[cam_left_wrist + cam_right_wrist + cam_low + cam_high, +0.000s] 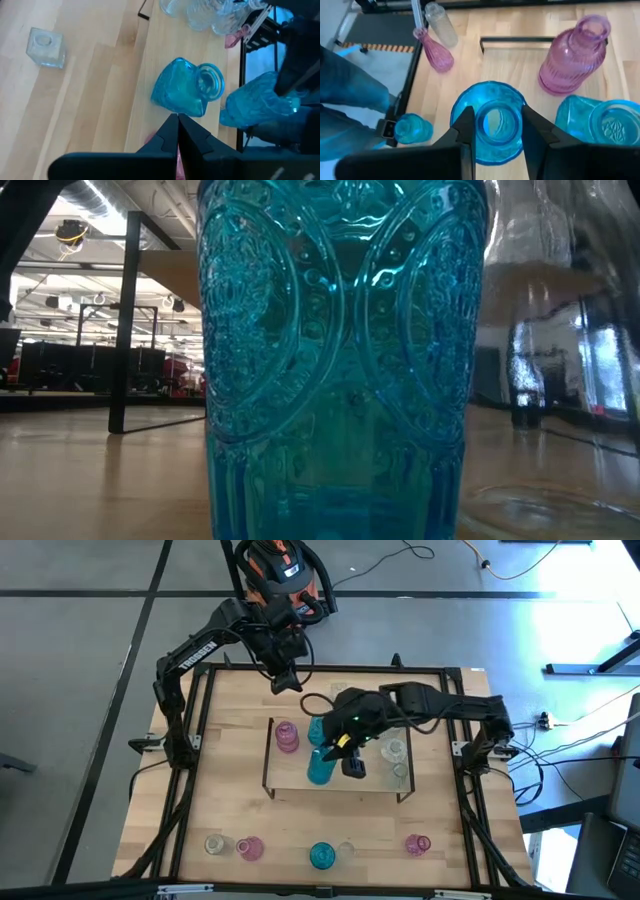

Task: Sort vases onto shelf
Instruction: Put the blue vase on the shelf aligned with the other blue vase

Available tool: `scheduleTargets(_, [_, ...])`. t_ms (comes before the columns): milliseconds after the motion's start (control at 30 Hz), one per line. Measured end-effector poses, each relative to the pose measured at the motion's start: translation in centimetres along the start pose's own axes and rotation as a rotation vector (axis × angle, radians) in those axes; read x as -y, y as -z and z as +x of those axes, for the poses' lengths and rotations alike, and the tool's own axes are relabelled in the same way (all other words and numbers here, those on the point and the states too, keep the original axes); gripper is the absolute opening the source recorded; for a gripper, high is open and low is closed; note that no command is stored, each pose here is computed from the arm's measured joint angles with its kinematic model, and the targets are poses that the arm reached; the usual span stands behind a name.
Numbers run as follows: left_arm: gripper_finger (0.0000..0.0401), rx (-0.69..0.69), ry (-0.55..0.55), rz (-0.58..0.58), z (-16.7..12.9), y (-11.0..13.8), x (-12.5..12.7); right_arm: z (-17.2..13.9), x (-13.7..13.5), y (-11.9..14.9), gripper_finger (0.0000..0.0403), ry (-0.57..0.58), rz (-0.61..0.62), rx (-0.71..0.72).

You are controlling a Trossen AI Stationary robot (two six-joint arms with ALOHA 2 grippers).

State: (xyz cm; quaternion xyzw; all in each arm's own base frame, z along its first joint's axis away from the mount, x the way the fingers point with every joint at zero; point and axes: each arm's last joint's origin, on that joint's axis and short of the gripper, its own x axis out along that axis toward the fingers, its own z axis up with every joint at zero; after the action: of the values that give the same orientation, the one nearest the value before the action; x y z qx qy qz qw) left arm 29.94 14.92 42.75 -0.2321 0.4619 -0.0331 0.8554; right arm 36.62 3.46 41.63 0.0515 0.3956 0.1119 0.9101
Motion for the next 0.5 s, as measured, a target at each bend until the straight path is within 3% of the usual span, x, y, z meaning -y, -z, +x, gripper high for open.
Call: scheduleTargets(500, [0.0, -0.02, 0.002, 0.053, 0.0, 0.2, 0.0, 3.7, -0.8, 0.3, 0.0081, 0.071, -0.144, -0.071])
